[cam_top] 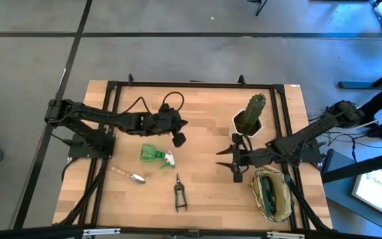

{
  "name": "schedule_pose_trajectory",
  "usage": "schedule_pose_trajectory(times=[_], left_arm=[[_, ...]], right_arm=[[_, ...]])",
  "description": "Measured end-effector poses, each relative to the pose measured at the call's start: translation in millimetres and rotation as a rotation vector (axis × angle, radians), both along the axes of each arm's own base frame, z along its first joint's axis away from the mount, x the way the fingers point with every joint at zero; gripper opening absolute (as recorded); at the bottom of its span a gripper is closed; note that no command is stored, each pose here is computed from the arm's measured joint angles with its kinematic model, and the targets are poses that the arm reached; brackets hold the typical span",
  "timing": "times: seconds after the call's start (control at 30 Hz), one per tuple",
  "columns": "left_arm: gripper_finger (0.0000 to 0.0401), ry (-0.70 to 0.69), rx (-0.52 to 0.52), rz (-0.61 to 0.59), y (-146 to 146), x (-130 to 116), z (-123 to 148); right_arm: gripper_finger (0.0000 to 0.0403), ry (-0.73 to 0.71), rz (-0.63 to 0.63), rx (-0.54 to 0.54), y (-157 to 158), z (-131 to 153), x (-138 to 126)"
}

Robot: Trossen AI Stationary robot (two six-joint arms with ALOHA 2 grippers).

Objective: Pick & Place Garden tools in Gardening bag
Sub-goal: Put the top grafting pruner into the side pocket of the white bag

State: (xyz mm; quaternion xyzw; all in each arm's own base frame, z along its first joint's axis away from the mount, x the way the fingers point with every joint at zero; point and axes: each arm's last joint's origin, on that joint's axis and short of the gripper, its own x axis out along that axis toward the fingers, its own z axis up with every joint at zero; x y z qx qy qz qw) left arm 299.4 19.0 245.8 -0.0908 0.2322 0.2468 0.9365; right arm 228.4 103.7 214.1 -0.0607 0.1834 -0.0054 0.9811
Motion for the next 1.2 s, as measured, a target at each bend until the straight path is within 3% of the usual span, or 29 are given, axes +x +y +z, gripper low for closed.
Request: schedule_pose_trajectory(times=[0.2, 0.3, 0.43, 0.57, 0.7, 1.2], left_arm=[[0.0001, 0.057, -0.025, -0.015, 13, -4, -6], [0.0001, 0.023, -0.061, -0.033, 22, -9, -22], [0.0001, -0.066, -0.195, -0.019, 40, -25, -51], [0.0003, -0.06, -0.283, 0.039, 58, -43, -72], [0.0001, 0.005, -0.315, 0.123, 72, -50, -75], [0.0004, 0.23, -0.308, 0.294, 71, -54, -67]], right_arm=[[0.0167, -0.081, -0.076, 0.049, -22, 9, 13], [0.0167, -0.092, -0.079, 0.1, -38, 18, 23], [0.0167, -0.135, -0.084, 0.136, -53, 36, 35], [0.0167, -0.143, -0.079, 0.107, -58, 49, 43], [0.0167, -0.143, -0.08, 0.098, -59, 54, 45], [0.0167, -0.086, -0.088, 0.102, -59, 49, 43]])
